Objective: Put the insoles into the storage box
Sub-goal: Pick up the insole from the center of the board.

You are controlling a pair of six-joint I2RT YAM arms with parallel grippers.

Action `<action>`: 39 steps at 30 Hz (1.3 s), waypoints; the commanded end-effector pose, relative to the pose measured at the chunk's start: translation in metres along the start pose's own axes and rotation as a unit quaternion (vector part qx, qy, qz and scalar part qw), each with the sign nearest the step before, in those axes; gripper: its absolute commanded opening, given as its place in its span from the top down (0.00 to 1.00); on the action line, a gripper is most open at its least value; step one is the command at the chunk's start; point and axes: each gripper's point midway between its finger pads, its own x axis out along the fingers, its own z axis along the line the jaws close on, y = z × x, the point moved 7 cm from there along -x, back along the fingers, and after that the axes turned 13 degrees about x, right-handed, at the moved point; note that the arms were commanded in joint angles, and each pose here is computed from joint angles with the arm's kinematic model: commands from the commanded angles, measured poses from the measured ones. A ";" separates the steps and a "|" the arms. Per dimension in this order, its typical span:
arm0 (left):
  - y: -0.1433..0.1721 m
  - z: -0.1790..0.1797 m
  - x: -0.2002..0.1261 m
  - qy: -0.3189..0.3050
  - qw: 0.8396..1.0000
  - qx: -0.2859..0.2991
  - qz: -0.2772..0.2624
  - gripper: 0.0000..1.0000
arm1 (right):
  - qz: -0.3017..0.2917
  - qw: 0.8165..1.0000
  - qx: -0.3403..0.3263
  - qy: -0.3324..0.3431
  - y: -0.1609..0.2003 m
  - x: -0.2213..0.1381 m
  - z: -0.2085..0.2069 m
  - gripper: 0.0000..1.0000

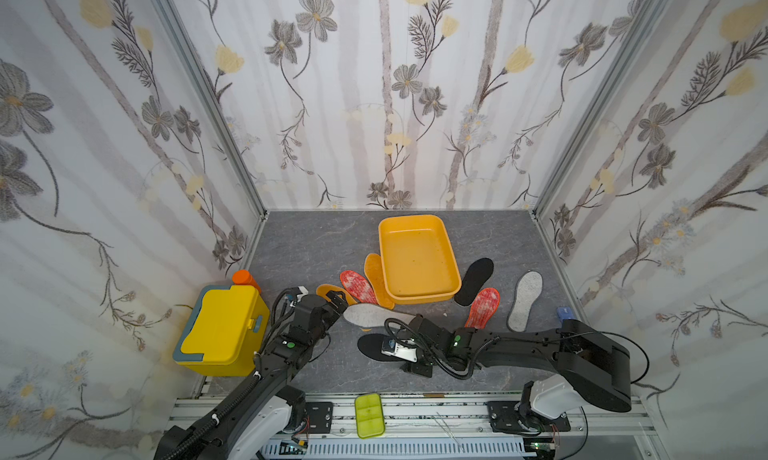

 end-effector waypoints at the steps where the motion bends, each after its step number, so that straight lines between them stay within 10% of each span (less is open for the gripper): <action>1: -0.005 -0.006 -0.001 0.012 1.000 0.004 -0.010 0.00 | -0.002 1.000 0.004 0.009 -0.004 0.003 -0.001 0.48; 39: -0.017 -0.012 -0.008 0.010 1.000 0.015 -0.023 0.00 | 0.075 0.997 -0.008 0.036 0.017 0.034 -0.008 0.91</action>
